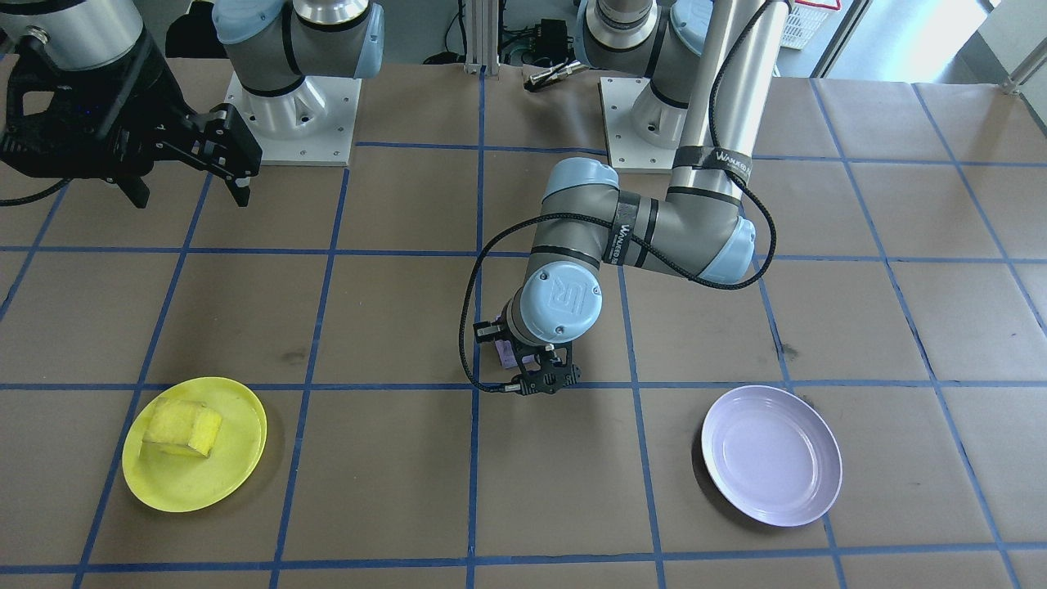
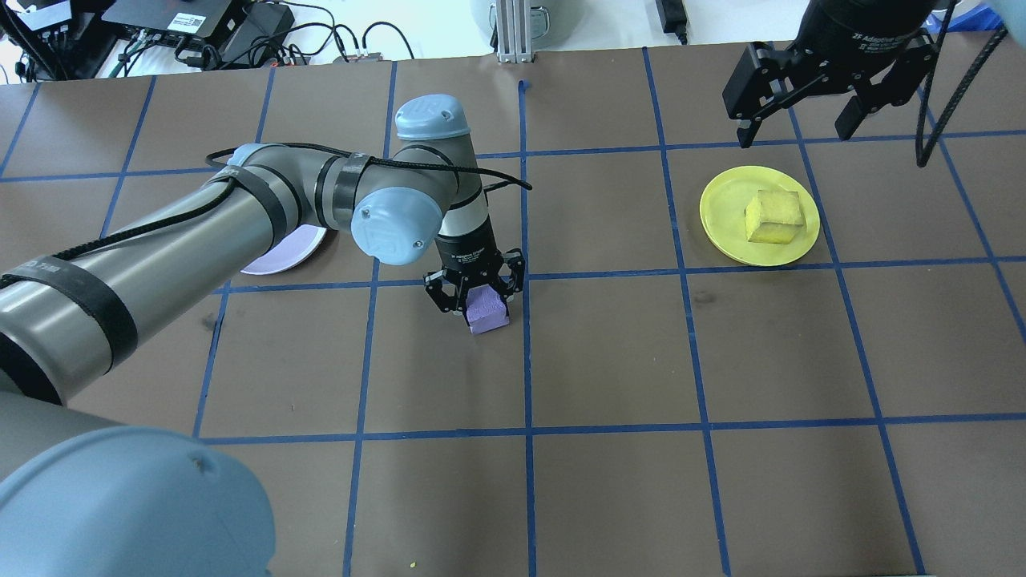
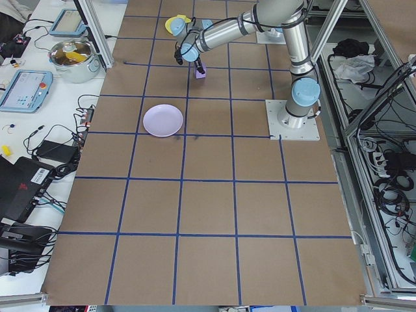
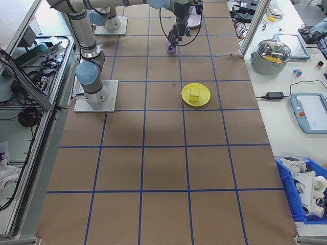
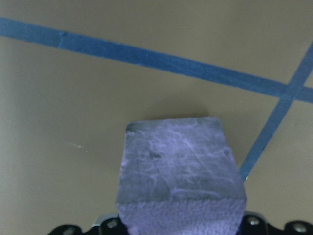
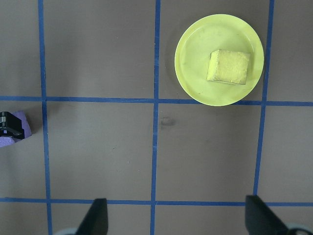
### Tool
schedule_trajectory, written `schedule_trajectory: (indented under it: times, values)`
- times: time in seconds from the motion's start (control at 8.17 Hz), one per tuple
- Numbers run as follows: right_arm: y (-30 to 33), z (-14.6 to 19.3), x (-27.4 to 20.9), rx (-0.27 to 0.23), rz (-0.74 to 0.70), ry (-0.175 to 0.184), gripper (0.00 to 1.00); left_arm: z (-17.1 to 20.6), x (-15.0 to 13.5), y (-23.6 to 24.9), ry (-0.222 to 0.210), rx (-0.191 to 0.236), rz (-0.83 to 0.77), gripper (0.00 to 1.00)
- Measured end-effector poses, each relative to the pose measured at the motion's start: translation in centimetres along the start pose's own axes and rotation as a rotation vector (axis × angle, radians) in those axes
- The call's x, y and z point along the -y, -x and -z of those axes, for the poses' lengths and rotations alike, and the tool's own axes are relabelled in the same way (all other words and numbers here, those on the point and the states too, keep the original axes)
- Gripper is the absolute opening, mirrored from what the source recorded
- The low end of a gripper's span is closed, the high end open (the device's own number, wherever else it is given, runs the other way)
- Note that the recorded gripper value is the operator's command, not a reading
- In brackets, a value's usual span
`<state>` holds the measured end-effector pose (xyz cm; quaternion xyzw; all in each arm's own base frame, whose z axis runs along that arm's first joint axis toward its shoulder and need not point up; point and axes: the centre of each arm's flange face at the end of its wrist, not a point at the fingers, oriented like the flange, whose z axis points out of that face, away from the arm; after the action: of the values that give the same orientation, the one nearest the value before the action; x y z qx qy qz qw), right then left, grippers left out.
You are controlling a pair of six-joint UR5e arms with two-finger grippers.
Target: Sort blocks by color into plates
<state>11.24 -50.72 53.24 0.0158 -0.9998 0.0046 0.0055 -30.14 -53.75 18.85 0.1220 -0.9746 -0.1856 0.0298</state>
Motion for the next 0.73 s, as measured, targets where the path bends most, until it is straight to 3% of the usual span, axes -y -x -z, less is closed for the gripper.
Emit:
schedule_trajectory:
  times: [0.37, 0.73]
  values:
    - [0.0, 0.0, 0.0, 0.0, 0.0, 0.0, 1.0, 4.7, -1.8, 1.4, -0.014, 0.021, -0.01, 0.0]
    - [0.0, 0.1, 0.0, 0.001, 0.0, -0.001, 1.0, 14.6, -0.7, 7.6, -0.112, 0.061, -0.139, 0.0]
